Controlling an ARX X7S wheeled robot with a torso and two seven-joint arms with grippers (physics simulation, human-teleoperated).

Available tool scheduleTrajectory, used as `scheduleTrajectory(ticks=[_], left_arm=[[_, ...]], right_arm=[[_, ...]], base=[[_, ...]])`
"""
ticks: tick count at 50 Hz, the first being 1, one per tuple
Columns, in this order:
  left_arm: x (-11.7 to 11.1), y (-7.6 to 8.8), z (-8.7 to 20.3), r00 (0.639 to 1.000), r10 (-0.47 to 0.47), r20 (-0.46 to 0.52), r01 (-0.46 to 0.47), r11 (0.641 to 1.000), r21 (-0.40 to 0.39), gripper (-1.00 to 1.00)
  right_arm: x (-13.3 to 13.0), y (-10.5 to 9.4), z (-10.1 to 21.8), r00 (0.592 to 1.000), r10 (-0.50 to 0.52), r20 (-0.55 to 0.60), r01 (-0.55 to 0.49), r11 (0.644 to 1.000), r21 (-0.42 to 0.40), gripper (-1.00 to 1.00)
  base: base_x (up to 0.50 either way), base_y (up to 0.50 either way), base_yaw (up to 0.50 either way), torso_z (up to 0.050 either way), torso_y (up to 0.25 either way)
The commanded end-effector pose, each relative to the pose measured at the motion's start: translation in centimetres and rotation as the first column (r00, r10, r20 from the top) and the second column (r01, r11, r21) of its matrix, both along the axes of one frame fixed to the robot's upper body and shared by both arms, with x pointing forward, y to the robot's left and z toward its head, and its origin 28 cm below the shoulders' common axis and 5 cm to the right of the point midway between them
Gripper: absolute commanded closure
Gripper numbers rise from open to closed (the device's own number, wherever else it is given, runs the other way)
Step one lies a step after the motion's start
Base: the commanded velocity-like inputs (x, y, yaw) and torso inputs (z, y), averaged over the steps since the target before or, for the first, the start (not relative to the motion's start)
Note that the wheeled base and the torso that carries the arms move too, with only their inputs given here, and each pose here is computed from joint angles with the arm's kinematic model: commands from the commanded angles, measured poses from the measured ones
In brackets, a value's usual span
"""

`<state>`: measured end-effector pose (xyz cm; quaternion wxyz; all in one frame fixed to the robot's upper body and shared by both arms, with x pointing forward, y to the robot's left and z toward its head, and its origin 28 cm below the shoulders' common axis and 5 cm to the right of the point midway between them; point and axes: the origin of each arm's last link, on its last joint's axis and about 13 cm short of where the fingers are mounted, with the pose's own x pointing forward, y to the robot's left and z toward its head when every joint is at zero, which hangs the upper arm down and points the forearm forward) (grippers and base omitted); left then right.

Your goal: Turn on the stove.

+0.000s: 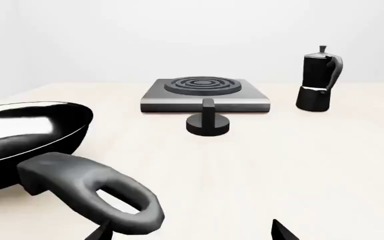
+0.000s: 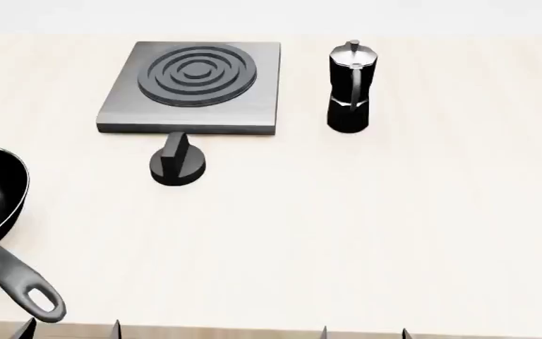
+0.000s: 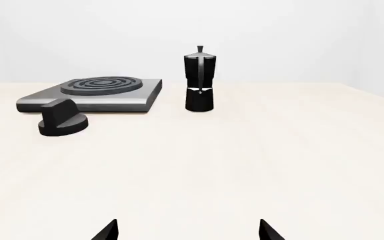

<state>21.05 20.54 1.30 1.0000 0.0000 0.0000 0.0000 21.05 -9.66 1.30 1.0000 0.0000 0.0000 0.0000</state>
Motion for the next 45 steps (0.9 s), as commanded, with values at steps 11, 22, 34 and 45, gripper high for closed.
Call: scheduleTrajectory(ticks=[11, 22, 34, 45], left_arm=[[0.1, 0.0, 0.0, 1.0, 0.01, 0.006, -0.01, 1.0, 0.009, -1.0], [-0.7, 0.1, 2.2, 1.0, 0.02, 0.024, -0.02, 1.0, 0.013, -1.0], [-1.0, 0.2, 5.7, 0.994, 0.031, 0.102, -0.036, 0.999, 0.039, -1.0], [-1.0, -0.1, 9.2, 0.984, 0.018, 0.175, -0.025, 0.999, 0.04, -1.0]], right_arm=[[0.1, 0.1, -0.2, 0.999, -0.029, -0.013, 0.029, 0.999, -0.018, -1.0], [-0.4, 0.2, 1.0, 1.0, -0.02, -0.016, 0.02, 0.999, 0.031, -1.0], [-0.5, 0.2, 3.9, 1.0, -0.005, 0.005, 0.006, 0.998, -0.061, -1.0], [-0.5, 0.6, 7.6, 0.998, 0.016, 0.067, -0.01, 0.995, -0.097, -1.0]], base=[[0.0, 0.0, 0.0, 0.0, 0.0], [0.0, 0.0, 0.0, 0.0, 0.0], [0.0, 0.0, 0.0, 0.0, 0.0], [0.0, 0.0, 0.0, 0.0, 0.0]])
